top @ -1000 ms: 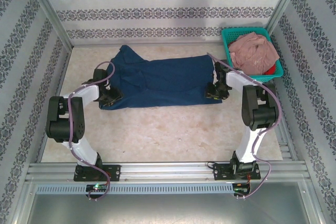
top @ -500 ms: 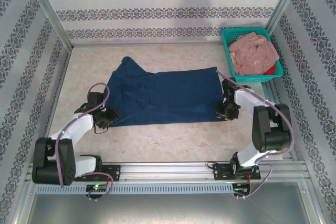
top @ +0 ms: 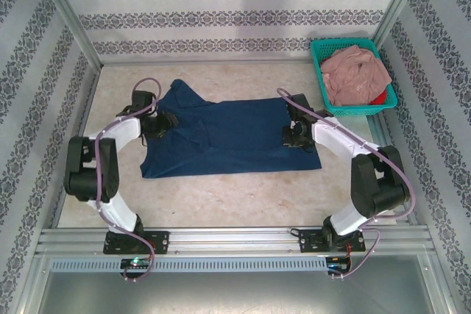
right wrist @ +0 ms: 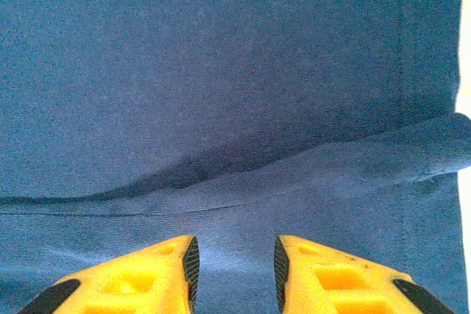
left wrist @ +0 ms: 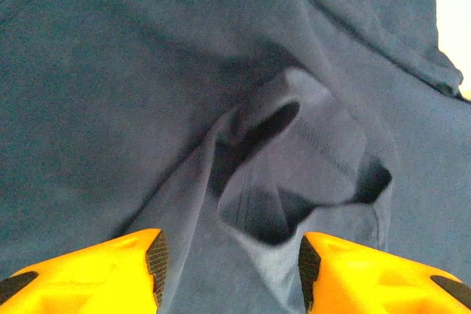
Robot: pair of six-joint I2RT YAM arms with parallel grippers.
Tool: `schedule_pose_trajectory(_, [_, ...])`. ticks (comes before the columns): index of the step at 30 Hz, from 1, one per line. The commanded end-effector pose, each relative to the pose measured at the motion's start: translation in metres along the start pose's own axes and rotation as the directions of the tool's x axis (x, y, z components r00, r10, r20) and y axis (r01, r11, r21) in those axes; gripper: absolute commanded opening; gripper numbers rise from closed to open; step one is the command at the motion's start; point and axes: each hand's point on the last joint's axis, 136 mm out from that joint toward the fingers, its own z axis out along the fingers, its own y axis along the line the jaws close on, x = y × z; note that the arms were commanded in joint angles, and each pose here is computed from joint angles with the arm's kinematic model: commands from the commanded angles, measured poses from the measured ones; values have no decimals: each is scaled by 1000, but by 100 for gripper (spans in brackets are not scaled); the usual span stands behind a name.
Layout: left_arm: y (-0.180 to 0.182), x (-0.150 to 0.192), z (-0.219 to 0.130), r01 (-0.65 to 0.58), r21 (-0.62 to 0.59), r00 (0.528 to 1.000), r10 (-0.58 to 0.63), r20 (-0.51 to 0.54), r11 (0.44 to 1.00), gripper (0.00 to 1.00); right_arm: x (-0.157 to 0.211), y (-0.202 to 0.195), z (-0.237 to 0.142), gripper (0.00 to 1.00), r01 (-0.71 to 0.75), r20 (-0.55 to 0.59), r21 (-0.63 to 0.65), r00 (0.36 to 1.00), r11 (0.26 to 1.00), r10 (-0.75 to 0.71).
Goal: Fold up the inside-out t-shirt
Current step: Smooth out the T-shirt at the center of the table.
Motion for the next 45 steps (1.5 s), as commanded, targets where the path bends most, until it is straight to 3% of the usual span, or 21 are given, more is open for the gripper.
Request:
schedule_pose_trajectory(1, [-14,-7,11,-15,40,1000,16,-14,999,52,-3,-1,-1,36,-11,11,16,1000,1000,11])
schedule_pose_trajectory(5, [-24,-5,19,-18,67,999,21,-32,998,51,-4,-1,-2,36,-6,15,19,1000,1000,5])
schedule_pose_trajectory(11, [-29,1,28,-17,79,998,22,-61,997,41,-8,0,-2,36,1,15,20,1000,1000,-1])
schedule_pose_trajectory(26, [-60,-8,39,-33,171,997,45,-69,985,0,-7,-3,-1,36,9,13,28,1000,1000,-9])
schedule_pose_trajectory(31, [-82,-20,48,-38,237,996,55,-66,971,0,-8,-2,-3,36,13,15,27,1000,1000,-13])
schedule_pose_trajectory(37, [-99,-33,45,-69,261,995,86,-54,963,10,-8,-3,-6,36,16,21,27,1000,1000,-16])
schedule_pose_trajectory(41, [-86,-33,26,-119,173,992,124,-16,978,25,-6,-3,-5,36,22,16,26,1000,999,-22])
schedule_pose_trajectory(45, [-71,-7,29,-206,109,972,216,-92,973,39,-6,-3,-2,36,23,14,22,1000,999,-24])
